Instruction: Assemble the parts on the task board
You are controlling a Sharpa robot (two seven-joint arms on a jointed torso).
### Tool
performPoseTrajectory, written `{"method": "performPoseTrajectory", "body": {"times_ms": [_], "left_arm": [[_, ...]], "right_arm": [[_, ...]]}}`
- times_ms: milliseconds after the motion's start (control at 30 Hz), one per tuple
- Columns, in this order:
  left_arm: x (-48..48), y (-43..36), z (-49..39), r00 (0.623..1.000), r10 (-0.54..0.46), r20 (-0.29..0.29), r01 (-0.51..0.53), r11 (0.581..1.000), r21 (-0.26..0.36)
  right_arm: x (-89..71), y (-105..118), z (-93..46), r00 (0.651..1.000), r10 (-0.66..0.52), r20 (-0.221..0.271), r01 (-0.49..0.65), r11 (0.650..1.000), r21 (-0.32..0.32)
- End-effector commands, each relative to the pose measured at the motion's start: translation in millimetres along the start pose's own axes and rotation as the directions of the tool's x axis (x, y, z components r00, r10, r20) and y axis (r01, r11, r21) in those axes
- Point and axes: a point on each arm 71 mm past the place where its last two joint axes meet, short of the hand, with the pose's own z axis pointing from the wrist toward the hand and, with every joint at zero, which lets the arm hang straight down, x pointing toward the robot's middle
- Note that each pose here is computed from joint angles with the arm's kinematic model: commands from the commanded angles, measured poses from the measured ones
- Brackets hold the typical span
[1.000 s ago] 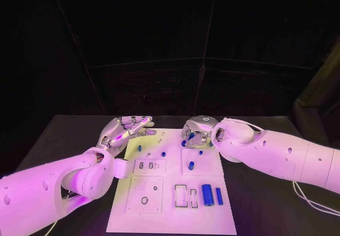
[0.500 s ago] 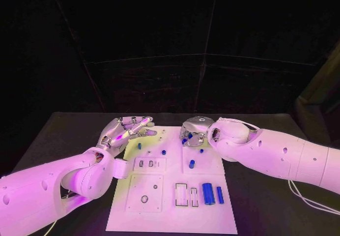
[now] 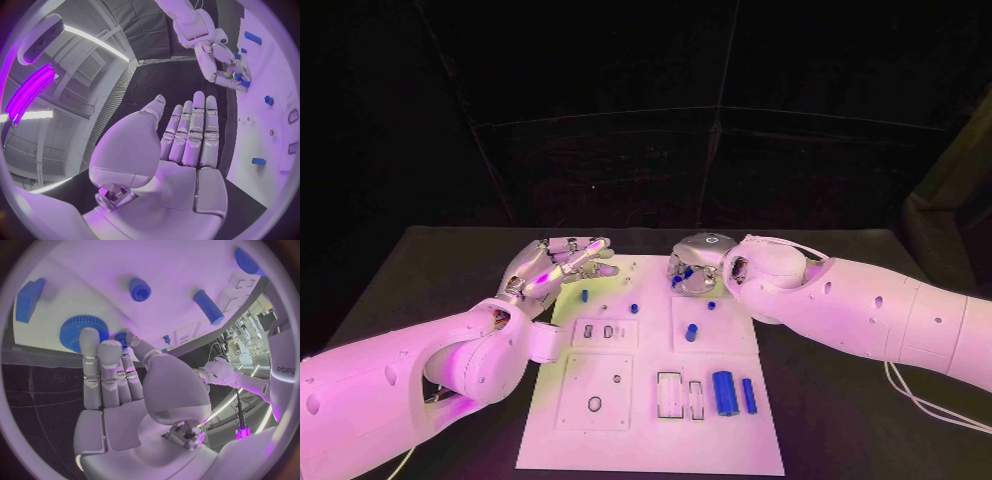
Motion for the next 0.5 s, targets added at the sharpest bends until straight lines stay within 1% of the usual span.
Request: {"method": "performPoseTrajectory", "body": {"times_ms": [33, 67, 100, 167, 300, 400, 500], "left_arm": [[0.3, -0.5, 0.2, 1.000, -0.009, -0.015, 0.009, 1.000, -0.002], [0.1, -0.5, 0.2, 1.000, -0.009, -0.014, 0.009, 1.000, -0.003], [-0.3, -0.4, 0.1, 1.000, -0.009, -0.014, 0.009, 1.000, -0.004], [-0.7, -0.4, 0.1, 1.000, -0.009, -0.013, 0.008, 1.000, -0.004], [-1.0, -0.4, 0.0, 1.000, -0.009, -0.014, 0.009, 1.000, -0.005], [-0.8, -0.3, 0.0, 1.000, -0.010, -0.016, 0.010, 1.000, -0.005], [-0.6, 0.0, 0.4, 1.000, -0.008, -0.013, 0.008, 1.000, -0.007]], "right_arm": [[3.6, 0.5, -0.5, 1.000, -0.016, -0.003, 0.016, 1.000, -0.003], [2.2, 1.9, -0.7, 1.000, -0.015, 0.015, 0.015, 1.000, -0.012], [-0.2, 4.2, -1.3, 0.999, -0.012, 0.045, 0.013, 1.000, -0.026], [-3.8, 7.4, -2.3, 0.996, -0.002, 0.090, 0.006, 0.999, -0.046], [-11.7, 12.9, -4.5, 0.982, 0.028, 0.184, -0.016, 0.998, -0.065], [-14.9, 13.6, -3.5, 0.974, 0.037, 0.222, -0.024, 0.998, -0.062], [-18.7, 12.5, 1.9, 0.967, 0.041, 0.251, -0.029, 0.998, -0.049]]}}
